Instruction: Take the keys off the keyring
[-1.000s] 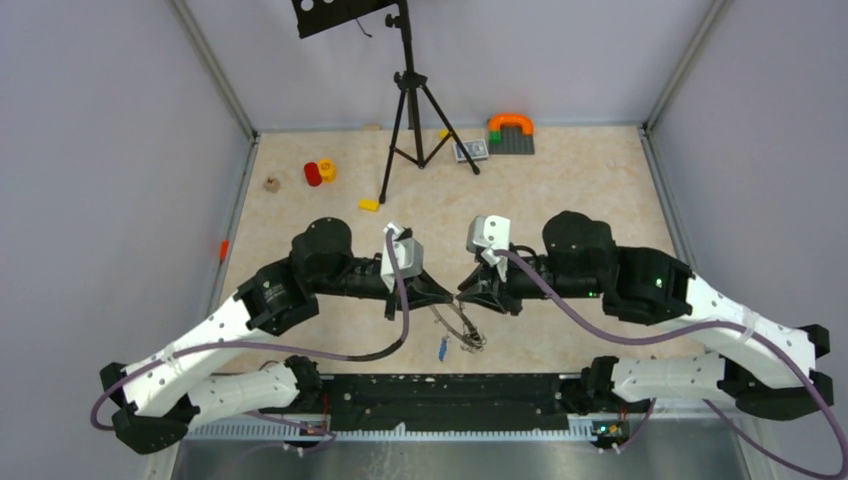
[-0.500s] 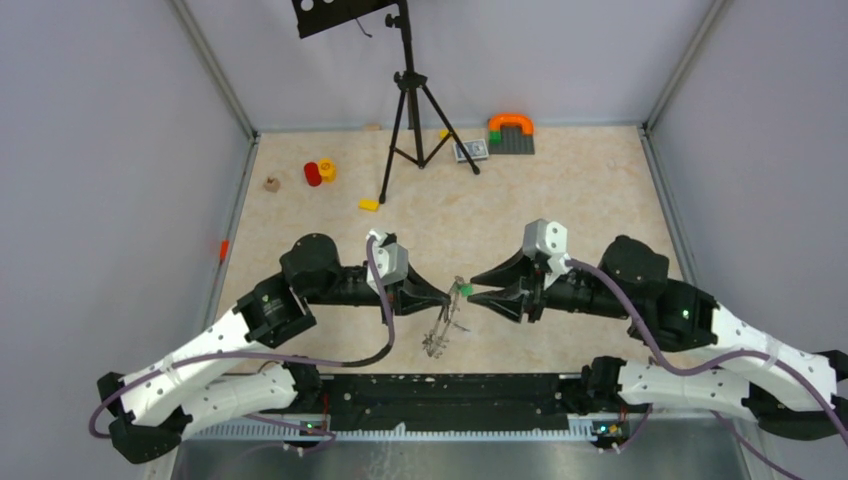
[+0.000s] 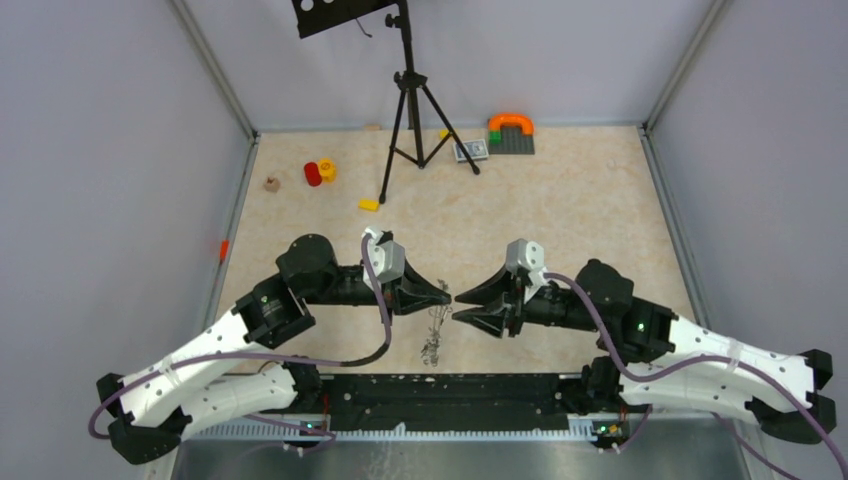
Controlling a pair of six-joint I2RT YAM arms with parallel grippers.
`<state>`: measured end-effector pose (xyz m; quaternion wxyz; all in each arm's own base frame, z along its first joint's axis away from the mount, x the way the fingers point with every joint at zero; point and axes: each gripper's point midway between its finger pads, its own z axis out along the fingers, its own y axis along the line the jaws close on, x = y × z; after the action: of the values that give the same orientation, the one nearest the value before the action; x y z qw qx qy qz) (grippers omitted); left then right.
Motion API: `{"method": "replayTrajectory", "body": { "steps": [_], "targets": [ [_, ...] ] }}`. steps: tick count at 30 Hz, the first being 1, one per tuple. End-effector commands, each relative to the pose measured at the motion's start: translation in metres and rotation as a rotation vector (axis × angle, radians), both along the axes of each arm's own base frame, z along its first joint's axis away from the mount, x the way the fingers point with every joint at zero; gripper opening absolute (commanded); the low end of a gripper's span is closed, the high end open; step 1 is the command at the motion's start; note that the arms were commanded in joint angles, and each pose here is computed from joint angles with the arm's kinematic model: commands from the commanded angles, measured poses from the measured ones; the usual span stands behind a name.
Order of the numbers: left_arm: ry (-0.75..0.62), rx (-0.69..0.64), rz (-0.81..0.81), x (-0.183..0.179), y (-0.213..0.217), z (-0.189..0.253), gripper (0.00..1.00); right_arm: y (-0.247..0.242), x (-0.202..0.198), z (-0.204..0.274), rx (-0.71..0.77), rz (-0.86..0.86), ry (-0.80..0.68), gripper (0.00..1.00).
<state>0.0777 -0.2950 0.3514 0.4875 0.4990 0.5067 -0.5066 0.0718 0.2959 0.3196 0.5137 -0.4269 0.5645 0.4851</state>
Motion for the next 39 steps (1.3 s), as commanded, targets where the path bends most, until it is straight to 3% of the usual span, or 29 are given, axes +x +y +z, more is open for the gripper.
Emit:
{"method": "replayTrajectory", "body": {
  "steps": [1,18,21,24,29,33,37,39],
  "targets": [
    [-0.05,-0.085,-0.015,-0.004,0.001,0.03,0.0,0.002,-0.004,0.042,0.171,0.016,-0.032,0.33],
    [-0.035,-0.067,0.009,-0.003,0.005,0.022,0.0,0.005,0.011,0.018,0.103,-0.066,0.019,0.25],
    [0.016,-0.084,0.125,0.013,0.011,0.014,0.0,-0.003,0.027,0.002,0.072,-0.177,0.08,0.25],
    [0.101,-0.131,0.338,0.041,0.025,0.004,0.02,-0.012,0.046,-0.024,0.008,-0.316,0.163,0.28],
    [0.29,-0.137,0.693,0.086,0.057,-0.036,0.37,-0.033,0.074,-0.063,-0.097,-0.566,0.291,0.39],
    [0.413,-0.112,0.849,0.099,0.074,-0.071,0.77,-0.044,0.081,-0.091,-0.229,-0.658,0.326,0.43],
    [0.537,-0.074,0.926,0.1,0.083,-0.104,0.93,-0.052,0.084,-0.118,-0.333,-0.748,0.396,0.5],
    [0.617,-0.058,0.99,0.101,0.09,-0.121,0.96,-0.052,0.083,-0.133,-0.398,-0.752,0.454,0.53]
  ]
}}
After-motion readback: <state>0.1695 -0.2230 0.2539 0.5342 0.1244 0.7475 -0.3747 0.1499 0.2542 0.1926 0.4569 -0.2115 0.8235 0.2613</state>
